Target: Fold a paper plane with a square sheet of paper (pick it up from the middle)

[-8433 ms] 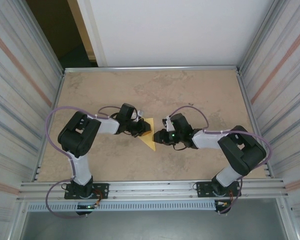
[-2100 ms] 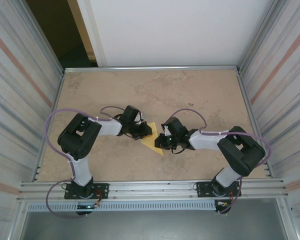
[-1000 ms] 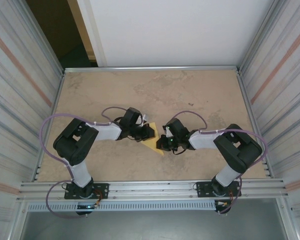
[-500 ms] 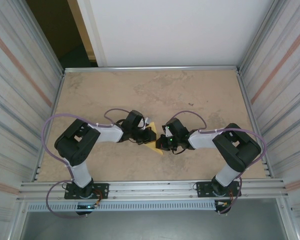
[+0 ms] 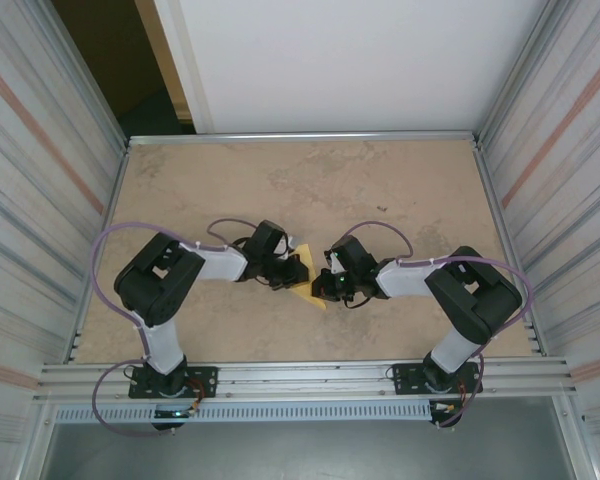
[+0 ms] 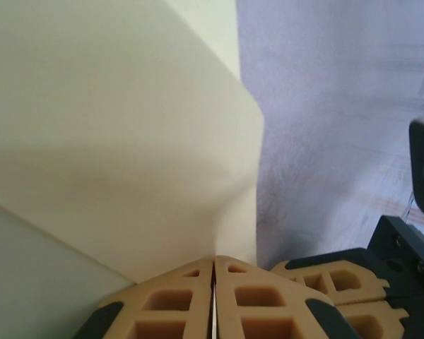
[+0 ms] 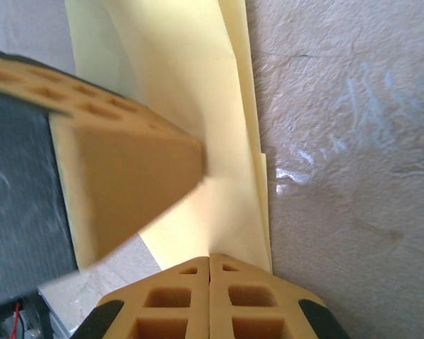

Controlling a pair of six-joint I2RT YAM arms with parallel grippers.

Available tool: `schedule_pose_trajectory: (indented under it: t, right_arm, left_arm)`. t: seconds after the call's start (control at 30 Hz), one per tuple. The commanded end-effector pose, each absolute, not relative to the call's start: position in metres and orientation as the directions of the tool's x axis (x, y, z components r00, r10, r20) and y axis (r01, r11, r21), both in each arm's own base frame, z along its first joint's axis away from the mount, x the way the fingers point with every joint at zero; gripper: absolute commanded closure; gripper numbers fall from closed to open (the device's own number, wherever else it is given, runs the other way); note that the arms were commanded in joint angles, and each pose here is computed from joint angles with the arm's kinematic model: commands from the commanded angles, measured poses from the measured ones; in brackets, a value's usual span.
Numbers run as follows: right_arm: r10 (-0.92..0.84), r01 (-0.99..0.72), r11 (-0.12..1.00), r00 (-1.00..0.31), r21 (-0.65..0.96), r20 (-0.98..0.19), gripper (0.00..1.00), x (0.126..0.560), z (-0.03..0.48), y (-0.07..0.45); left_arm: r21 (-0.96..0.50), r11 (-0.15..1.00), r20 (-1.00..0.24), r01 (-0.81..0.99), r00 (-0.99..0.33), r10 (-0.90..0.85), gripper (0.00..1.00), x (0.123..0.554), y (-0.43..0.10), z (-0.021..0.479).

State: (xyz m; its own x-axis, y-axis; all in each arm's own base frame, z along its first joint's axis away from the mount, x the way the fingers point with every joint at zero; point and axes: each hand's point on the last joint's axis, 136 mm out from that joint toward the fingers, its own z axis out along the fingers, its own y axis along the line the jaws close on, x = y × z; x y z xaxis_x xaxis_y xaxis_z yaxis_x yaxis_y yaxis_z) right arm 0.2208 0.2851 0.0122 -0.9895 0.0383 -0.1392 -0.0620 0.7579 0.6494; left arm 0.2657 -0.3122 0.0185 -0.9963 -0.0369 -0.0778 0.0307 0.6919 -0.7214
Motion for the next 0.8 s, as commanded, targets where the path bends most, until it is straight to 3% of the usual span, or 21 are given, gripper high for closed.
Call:
schedule_pose_trajectory:
  t: [0.0, 0.6, 0.77]
  right_arm:
    - [0.08, 0.079, 0.898, -0.997, 0.433, 0.018, 0.95, 0.185, -0.043, 0.234]
    - [0.094, 0.1, 0.91, -0.995, 0.403, 0.033, 0.95, 0.181, -0.051, 0.228]
    - [0.074, 0.071, 0.902, -0.997, 0.426, 0.011, 0.95, 0.19, -0.045, 0.237]
  left_arm:
    - [-0.654, 0.756, -0.071, -0.011, -0.995, -0.076, 0.89, 0.28, -0.289, 0.001]
    - [-0.555, 0.826, -0.111, -0.097, -0.976, -0.189, 0.89, 0.363, -0.211, -0.007]
    - [-0.575, 0.814, -0.168, -0.083, -0.962, -0.217, 0.89, 0.386, -0.198, 0.022]
